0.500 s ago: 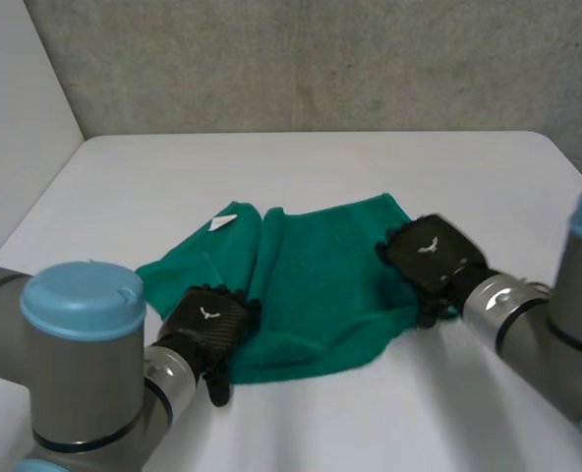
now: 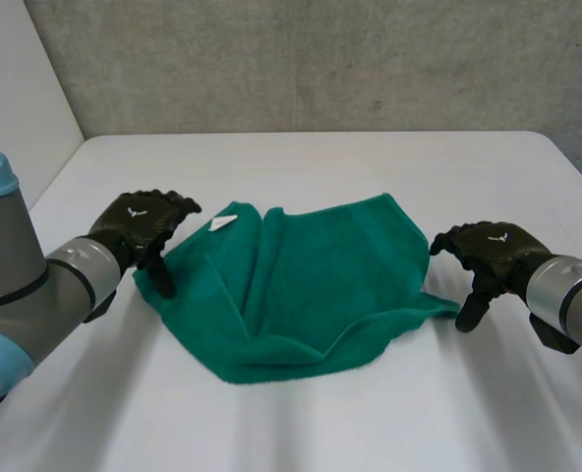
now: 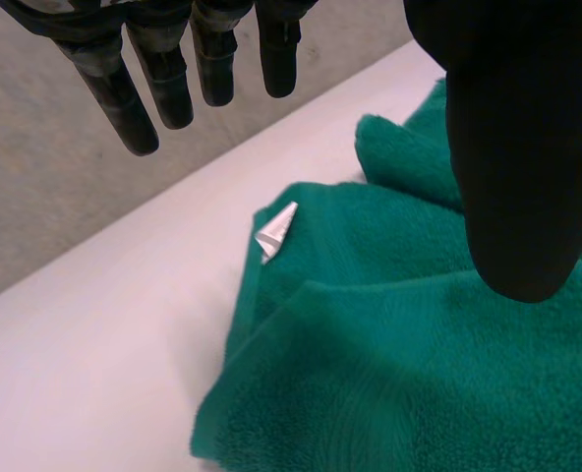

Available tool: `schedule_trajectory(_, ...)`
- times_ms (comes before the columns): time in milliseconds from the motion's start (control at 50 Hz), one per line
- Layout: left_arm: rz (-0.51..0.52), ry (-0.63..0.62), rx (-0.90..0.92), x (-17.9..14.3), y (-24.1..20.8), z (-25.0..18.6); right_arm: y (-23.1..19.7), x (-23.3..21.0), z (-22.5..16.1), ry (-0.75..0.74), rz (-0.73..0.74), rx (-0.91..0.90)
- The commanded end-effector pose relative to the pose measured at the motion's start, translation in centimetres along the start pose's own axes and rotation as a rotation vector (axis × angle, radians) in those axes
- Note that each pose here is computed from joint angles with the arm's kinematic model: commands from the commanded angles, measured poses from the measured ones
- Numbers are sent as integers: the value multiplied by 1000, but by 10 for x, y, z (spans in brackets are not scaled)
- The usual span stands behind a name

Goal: Fold the towel.

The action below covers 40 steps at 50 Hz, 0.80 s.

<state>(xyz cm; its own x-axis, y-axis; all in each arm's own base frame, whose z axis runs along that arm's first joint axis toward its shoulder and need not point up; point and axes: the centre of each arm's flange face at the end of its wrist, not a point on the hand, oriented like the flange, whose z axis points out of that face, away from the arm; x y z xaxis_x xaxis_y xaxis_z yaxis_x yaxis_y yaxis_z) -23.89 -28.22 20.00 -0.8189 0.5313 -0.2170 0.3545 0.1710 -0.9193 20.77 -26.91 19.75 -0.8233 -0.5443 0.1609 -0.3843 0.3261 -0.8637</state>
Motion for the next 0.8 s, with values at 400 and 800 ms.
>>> schedule_trajectory(400, 178, 145, -78, -4, 46, 62, 46, 0, 37, 7, 128, -22)
schedule_trajectory(800, 187, 176, -72, 9, 45, 61, 57, -13, 63, -36, 146, -24)
